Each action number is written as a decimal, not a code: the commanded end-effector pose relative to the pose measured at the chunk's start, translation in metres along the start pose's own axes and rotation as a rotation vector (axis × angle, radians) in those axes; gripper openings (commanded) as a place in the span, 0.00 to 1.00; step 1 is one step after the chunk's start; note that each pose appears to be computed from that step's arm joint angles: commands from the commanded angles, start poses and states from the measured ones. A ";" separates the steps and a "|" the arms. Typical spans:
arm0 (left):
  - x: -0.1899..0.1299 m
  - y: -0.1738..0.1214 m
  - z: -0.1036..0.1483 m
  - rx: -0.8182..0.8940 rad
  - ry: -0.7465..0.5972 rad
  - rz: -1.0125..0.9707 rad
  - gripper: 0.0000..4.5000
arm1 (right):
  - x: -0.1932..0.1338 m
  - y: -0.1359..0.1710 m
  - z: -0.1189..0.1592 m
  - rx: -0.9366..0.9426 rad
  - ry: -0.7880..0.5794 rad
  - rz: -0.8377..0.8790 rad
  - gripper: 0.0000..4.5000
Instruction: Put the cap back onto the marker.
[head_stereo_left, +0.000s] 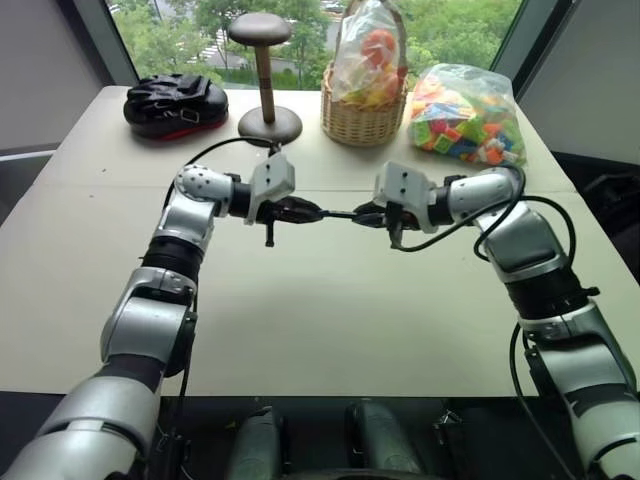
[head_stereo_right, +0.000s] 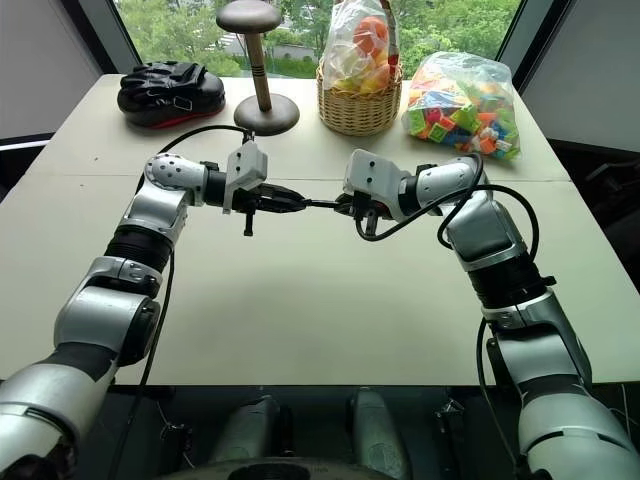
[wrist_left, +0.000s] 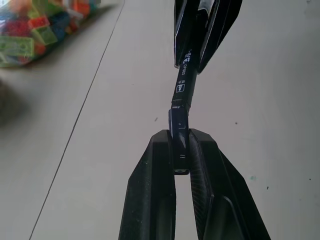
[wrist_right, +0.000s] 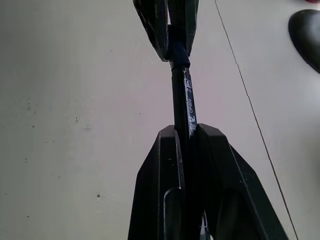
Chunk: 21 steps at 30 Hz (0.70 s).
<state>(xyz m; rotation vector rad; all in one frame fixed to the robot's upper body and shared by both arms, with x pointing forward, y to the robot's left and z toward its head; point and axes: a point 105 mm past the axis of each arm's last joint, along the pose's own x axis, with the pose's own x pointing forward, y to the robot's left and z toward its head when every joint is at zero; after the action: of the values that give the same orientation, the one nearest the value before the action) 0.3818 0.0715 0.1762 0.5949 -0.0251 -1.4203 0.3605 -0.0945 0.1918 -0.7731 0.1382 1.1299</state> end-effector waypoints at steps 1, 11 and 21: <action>0.025 -0.020 0.030 0.215 -0.059 -0.147 0.01 | 0.003 0.000 0.035 -0.082 -0.110 -0.006 0.00; 0.022 -0.025 0.021 0.357 0.039 -0.198 0.01 | 0.004 -0.003 0.039 -0.111 -0.105 0.019 0.00; 0.031 -0.021 0.011 0.476 0.101 -0.146 0.01 | 0.005 -0.003 0.041 0.077 -0.127 0.054 0.00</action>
<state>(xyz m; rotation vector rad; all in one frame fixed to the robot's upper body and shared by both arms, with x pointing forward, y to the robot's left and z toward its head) 0.3754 0.0699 0.1677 1.0227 -0.1631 -1.4381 0.3581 -0.0908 0.1747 -0.6367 0.2804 1.1788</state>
